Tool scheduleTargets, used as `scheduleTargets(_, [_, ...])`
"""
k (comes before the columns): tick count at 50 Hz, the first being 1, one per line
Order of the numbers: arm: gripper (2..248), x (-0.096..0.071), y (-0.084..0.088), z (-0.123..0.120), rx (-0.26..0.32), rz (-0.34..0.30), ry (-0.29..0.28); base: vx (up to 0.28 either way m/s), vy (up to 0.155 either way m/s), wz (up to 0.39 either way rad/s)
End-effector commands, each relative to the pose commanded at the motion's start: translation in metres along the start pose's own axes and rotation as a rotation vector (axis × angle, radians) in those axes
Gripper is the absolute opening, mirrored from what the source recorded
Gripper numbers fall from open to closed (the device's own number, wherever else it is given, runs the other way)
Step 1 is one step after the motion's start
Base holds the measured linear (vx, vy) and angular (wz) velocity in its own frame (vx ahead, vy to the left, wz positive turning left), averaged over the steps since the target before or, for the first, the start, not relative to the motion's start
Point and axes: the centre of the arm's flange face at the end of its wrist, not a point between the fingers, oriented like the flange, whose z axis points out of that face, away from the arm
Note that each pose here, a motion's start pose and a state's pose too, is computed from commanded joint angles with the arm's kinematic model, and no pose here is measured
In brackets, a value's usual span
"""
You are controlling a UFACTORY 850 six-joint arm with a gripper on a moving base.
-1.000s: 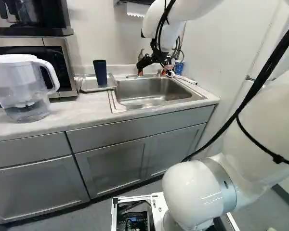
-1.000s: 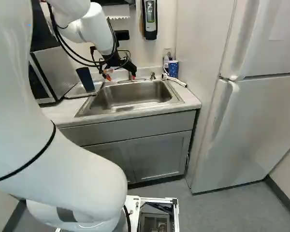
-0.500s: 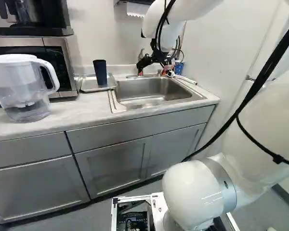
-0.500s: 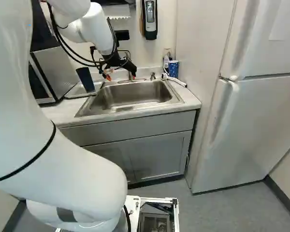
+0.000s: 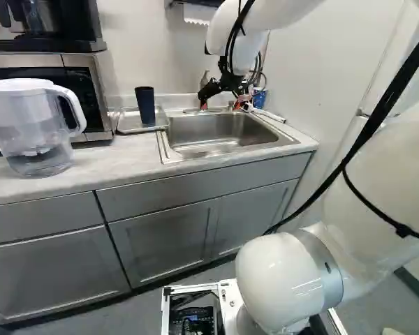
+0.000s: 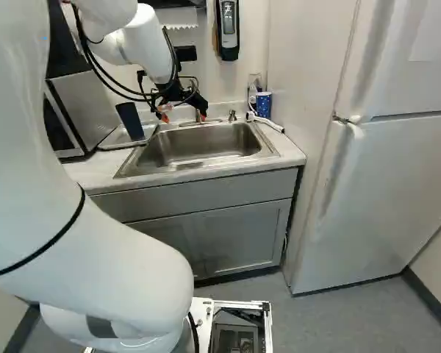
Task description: Rinse the cup and place it in the tray
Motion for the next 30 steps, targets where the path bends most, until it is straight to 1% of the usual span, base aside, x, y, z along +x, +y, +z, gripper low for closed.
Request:
scheduleTargets(6, [247, 0.0, 0.0, 0.0, 0.0, 0.0, 0.0, 0.0, 0.0, 0.0])
scheduleTargets(18, [247, 0.0, 0.0, 0.0, 0.0, 0.0, 0.0, -0.045, -0.005, 0.01])
scheduleTargets(25, [247, 0.0, 0.0, 0.0, 0.0, 0.0, 0.0, -0.082, 0.018, 0.13])
scheduleTargets(30, [247, 0.0, 0.0, 0.0, 0.0, 0.0, 0.0, -0.11, 0.05, 0.253])
